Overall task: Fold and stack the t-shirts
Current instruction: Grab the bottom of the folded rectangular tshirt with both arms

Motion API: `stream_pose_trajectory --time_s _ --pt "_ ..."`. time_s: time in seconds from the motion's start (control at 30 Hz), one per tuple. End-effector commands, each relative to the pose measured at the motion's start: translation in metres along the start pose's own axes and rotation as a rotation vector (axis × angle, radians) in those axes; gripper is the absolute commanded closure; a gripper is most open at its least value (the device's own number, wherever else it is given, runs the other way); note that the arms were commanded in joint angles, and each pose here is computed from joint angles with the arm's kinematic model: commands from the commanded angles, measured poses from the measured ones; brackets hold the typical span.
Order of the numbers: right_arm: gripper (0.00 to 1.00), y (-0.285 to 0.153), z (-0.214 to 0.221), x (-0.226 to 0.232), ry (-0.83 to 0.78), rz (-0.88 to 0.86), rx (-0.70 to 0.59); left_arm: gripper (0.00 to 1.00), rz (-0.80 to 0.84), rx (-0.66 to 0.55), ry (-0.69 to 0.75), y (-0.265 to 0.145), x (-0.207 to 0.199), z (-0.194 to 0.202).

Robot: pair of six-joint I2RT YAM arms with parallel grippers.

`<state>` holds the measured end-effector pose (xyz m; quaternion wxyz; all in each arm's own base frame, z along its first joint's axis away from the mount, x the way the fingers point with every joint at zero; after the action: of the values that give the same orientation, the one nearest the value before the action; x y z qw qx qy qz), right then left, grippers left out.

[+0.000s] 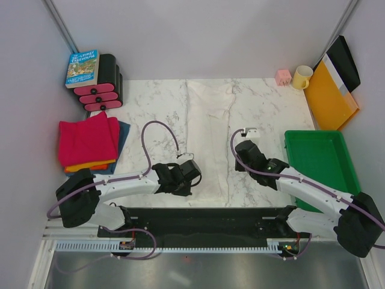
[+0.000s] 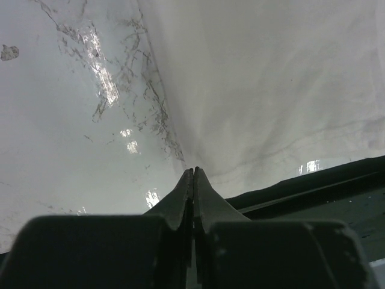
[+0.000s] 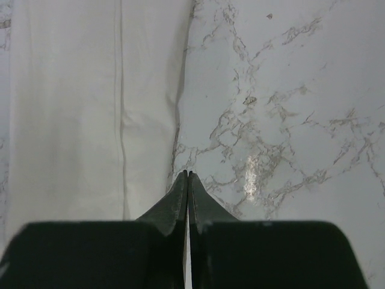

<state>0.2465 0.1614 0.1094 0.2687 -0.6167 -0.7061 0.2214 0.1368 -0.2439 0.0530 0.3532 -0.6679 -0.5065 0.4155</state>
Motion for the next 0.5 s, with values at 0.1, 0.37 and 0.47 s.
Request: stream_pose_trajectory --time_s 0.1,0.37,0.47 --pt "0.88 -0.004 0.015 0.01 0.031 -0.048 0.025 0.93 0.014 0.048 -0.075 0.016 0.0 0.019" --pt "0.59 -0.007 0.034 0.009 0.052 -0.052 0.041 0.55 0.037 0.047 -0.086 0.016 0.003 0.033" --pt "0.58 -0.009 0.036 0.007 0.053 -0.045 0.041 0.55 0.015 0.097 -0.082 0.021 0.008 0.046"
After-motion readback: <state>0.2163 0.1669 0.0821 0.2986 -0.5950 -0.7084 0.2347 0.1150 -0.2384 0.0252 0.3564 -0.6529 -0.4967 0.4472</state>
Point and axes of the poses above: each gripper's point midway between its finger pads, its own y axis out along the fingers, its own x axis along the line the jaws close on, z = x × y, the point moved 1 cm from there along -y, back along the fingers, and after that the axes turned 3 degrees about -y, right-handed, at the moved point
